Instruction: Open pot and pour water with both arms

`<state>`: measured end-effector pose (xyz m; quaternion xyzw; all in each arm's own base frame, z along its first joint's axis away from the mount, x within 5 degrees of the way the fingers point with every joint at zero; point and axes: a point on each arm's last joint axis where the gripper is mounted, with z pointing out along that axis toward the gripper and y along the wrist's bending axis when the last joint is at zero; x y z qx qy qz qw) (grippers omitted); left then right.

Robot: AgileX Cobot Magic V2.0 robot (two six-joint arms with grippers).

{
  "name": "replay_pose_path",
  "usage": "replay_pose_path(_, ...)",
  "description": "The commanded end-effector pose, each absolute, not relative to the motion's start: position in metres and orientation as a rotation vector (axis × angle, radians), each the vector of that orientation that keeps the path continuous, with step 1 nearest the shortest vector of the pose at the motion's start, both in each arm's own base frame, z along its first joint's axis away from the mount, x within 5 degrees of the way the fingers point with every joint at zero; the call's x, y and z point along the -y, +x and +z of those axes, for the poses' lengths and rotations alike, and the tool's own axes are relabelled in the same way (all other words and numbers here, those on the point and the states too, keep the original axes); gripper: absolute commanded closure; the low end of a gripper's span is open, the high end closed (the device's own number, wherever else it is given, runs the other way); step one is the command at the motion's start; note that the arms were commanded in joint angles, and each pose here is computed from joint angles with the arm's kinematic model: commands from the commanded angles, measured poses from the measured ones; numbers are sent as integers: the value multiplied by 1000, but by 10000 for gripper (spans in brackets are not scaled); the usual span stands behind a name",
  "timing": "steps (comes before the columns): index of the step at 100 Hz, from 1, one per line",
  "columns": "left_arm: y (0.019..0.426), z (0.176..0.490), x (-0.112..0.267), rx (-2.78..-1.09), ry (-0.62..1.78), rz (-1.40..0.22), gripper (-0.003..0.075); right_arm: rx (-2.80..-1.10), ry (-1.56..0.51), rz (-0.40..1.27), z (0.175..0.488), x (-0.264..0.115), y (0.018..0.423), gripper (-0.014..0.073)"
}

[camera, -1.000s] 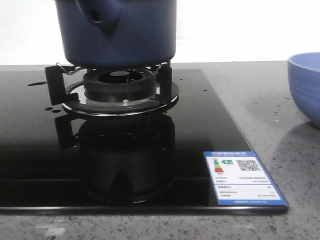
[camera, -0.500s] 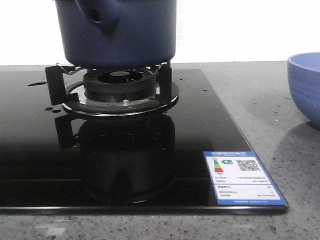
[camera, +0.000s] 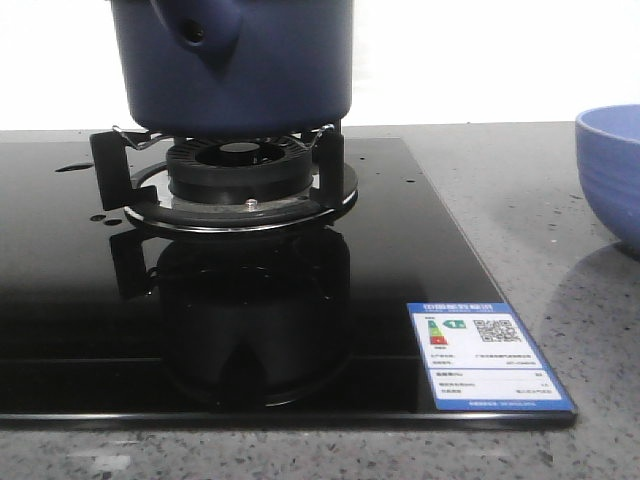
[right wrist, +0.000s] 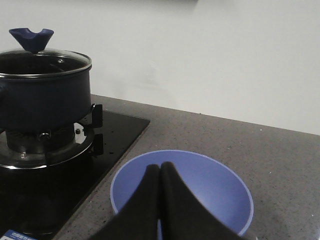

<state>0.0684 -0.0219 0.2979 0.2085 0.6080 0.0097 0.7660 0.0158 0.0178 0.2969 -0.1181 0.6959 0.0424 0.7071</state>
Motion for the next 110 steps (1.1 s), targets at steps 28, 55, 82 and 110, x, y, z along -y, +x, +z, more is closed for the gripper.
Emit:
replay_pose_path(28, 69, 215, 14, -1495, 258, -53, 741, -1442, -227, 88, 310, -16, 11, 661)
replay_pose_path(55, 60, 190, 3, -1659, 144, 55, 741, -1442, -227, 88, 310, -16, 11, 661)
replay_pose_path(82, 53, 176, 1, -1785, 126, 54, 741, -1442, -227, 88, 310, -16, 11, 661)
replay_pose_path(110, 53, 176, 1, -1785, 126, 54, 741, -1440, -226, 88, 311, -16, 11, 661)
